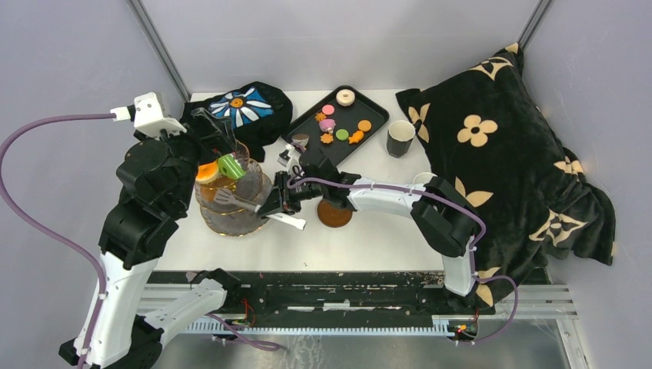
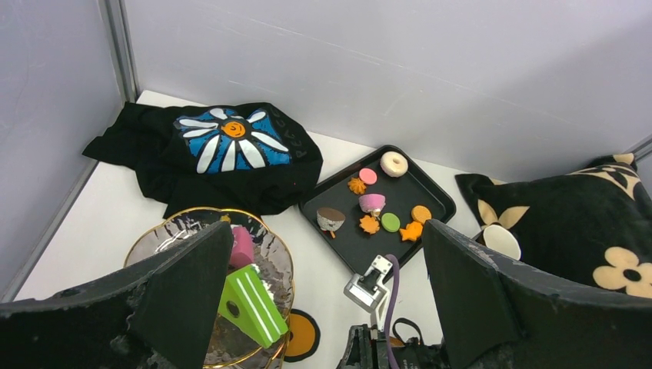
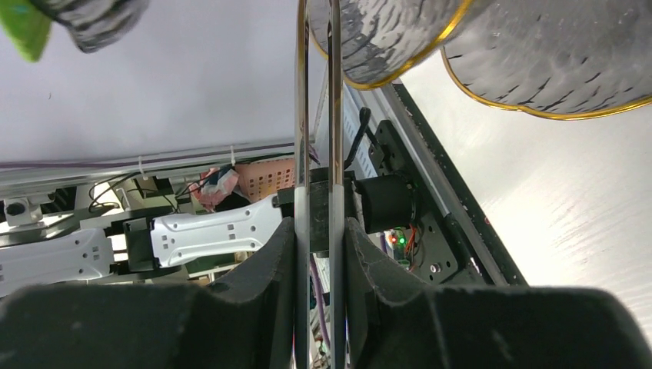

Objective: Serve the afternoon tea

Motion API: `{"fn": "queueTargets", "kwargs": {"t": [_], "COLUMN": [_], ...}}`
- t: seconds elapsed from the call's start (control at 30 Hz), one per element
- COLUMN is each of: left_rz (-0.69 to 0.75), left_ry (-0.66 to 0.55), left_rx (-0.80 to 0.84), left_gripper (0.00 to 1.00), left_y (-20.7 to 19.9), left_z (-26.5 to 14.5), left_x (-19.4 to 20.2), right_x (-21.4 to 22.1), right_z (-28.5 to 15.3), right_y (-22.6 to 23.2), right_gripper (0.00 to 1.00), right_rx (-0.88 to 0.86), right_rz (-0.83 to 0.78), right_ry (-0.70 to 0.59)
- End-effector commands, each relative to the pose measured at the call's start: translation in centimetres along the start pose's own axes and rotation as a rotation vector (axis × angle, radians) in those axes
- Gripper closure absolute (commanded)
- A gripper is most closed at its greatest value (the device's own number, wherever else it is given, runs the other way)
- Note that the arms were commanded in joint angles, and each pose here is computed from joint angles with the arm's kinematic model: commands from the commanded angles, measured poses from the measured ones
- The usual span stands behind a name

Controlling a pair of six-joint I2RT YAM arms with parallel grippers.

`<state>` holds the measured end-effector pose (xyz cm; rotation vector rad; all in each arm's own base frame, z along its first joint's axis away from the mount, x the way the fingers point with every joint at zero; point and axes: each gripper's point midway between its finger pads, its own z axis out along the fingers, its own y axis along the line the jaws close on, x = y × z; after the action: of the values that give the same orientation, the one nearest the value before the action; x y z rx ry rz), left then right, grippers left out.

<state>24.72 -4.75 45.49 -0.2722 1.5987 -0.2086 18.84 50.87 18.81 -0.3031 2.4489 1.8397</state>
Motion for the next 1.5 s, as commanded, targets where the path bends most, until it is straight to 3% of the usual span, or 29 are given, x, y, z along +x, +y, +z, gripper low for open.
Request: {"fn": "queueTargets", "kwargs": {"t": [0.0,0.17,0.4,1.1,1.37,1.47], "left_rz": [-0.014,-0.015,-0.020,-0.034,-0.042,-0.044], "left_ry": [-0.041,-0.043,-0.043,-0.049,-0.044,-0.041], "left_rx": [0.009,0.009,0.009,0.016,0.033,0.037], "left_gripper": [0.01,0.01,0.01,0.01,0.01,0.01], "left_y": [0.0,-0.1,0.0,-0.1,-0.5,-0.7], "left_z": [-0.6,-0.6,-0.8,-1.0,-0.8,-0.7], "left_x": [-1.6,-1.7,-1.7,-1.9,-1.9,-1.8], "right_x": [-1.0,-0.6,0.1,2.2,1.2,0.5], "right_z": [0.5,0.3,-0.8,-5.0,-8.5,-10.4], "right_y": [2.3,2.5,2.8,1.6,0.3,0.1], "right_gripper": [0.93,0.69,0.56,0.53,0.54,0.58], "right_rx": [-0.079,-0.072,-0.043,0.149,0.276,0.304], "right_rz": [-0.054,-0.072,-0.101,-0.238,-0.291,-0.299], "right_ry": [-0.024,-0.007,0.003,0.067,0.015,-0.022]}}
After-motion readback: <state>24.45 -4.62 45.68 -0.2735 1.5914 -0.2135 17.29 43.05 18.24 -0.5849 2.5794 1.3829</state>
